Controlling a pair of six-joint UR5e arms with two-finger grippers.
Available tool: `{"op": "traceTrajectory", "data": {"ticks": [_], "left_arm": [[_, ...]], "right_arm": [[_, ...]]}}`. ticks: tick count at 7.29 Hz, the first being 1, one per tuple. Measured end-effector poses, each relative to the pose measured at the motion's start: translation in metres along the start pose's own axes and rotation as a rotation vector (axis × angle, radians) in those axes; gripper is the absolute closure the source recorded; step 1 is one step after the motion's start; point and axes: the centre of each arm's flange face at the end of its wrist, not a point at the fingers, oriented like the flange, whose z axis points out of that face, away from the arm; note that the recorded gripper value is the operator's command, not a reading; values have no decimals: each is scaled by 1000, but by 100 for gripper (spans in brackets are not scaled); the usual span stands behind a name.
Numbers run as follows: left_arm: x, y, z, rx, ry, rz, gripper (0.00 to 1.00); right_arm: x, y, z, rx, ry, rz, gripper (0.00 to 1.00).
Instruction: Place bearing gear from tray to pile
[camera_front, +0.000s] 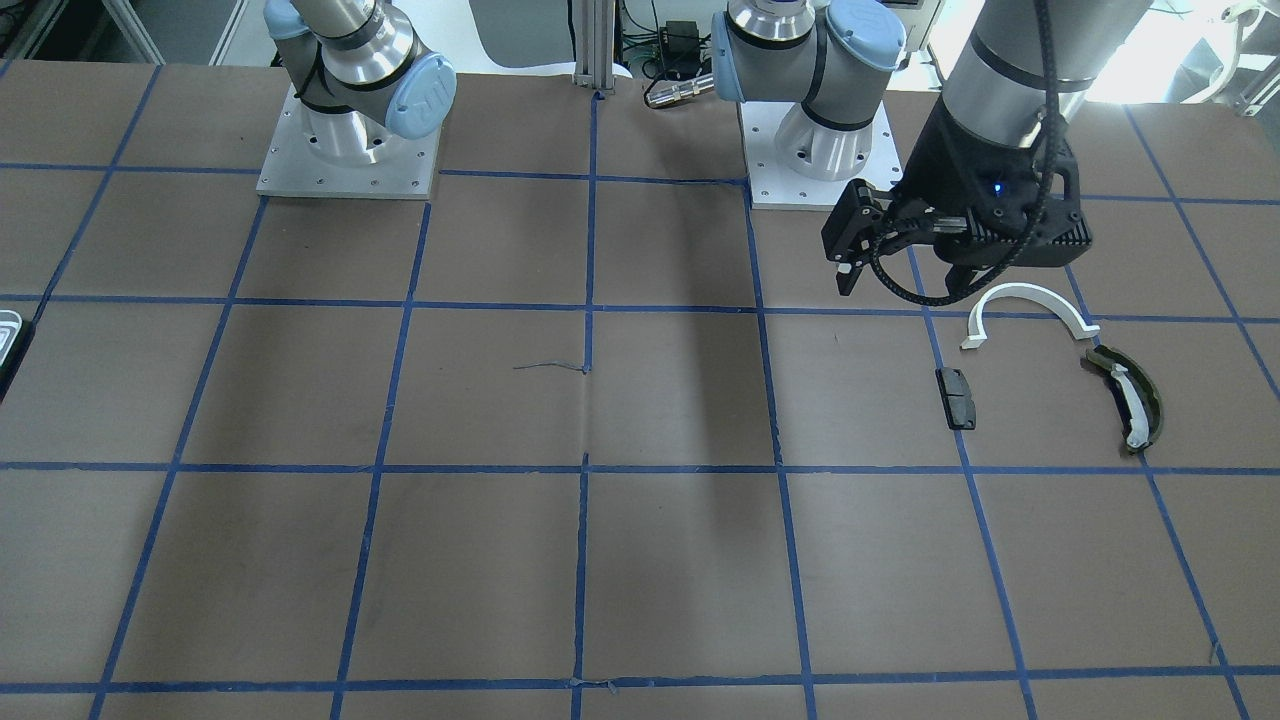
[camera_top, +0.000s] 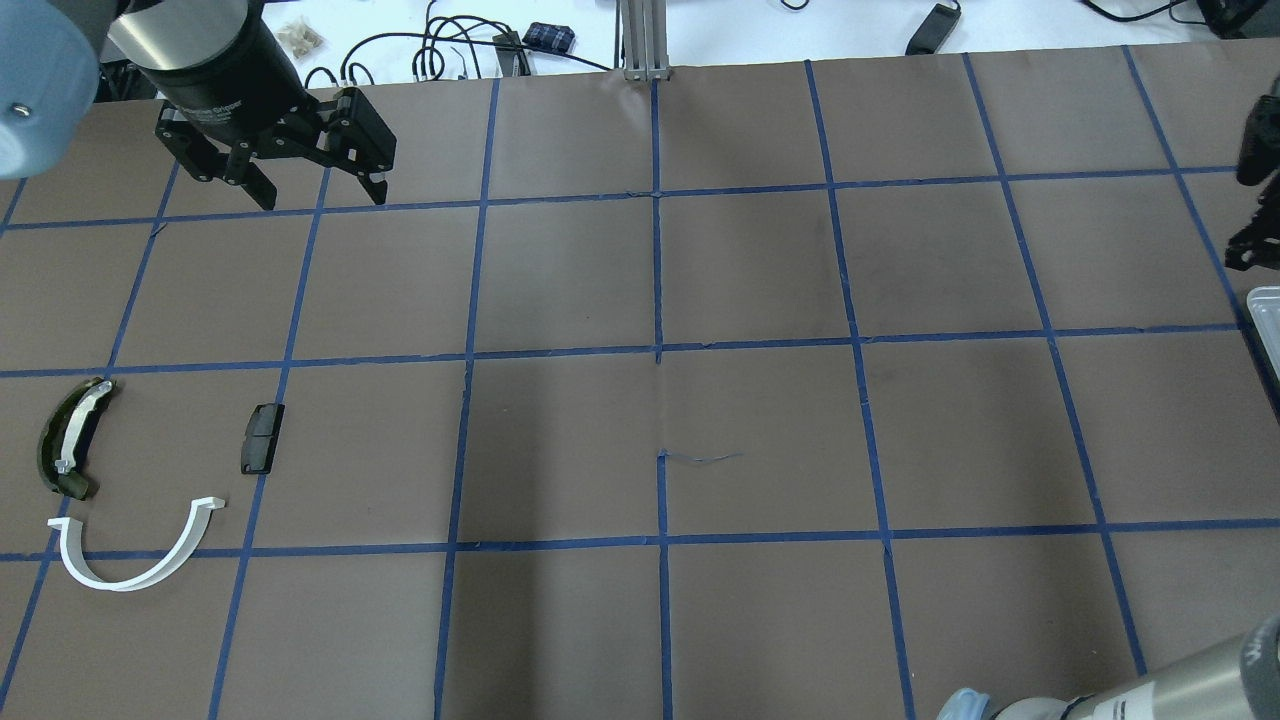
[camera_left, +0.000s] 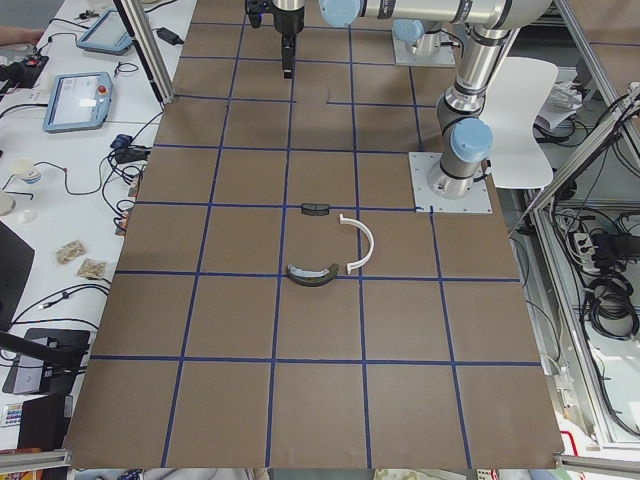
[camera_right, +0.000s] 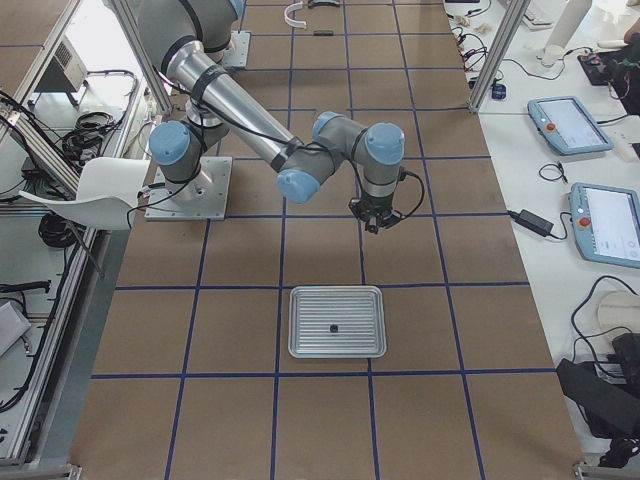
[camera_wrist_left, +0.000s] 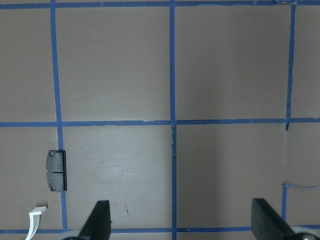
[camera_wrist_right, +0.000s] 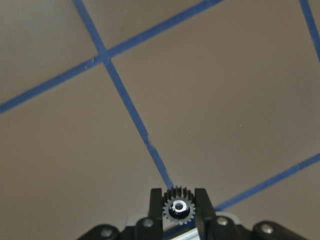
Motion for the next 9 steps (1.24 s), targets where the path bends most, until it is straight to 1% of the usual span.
{"op": "traceTrajectory", "data": {"ticks": [2, 4, 5, 6, 7, 8, 9], "left_arm": [[-4, 7, 4, -10, -4, 14, 0], [-19, 10, 18, -27, -1, 34, 0], [-26, 8, 22, -20, 6, 29, 0], [-29, 4, 26, -17, 13, 29, 0], [-31, 1, 31, -17, 16, 29, 0], [-33, -1, 34, -20, 17, 26, 0], [-35, -2, 41, -32, 19, 22, 0]], "right_arm": [[-31, -122, 0, 15, -21, 107, 96], [-86, -235, 17, 31, -76, 220, 96], [-121, -286, 25, 33, -98, 283, 95], [-159, -337, 28, 50, -103, 370, 94], [-196, -382, 33, 77, -104, 452, 94], [-230, -417, 42, 92, -113, 540, 94], [-258, -444, 55, 95, -133, 617, 68]]}}
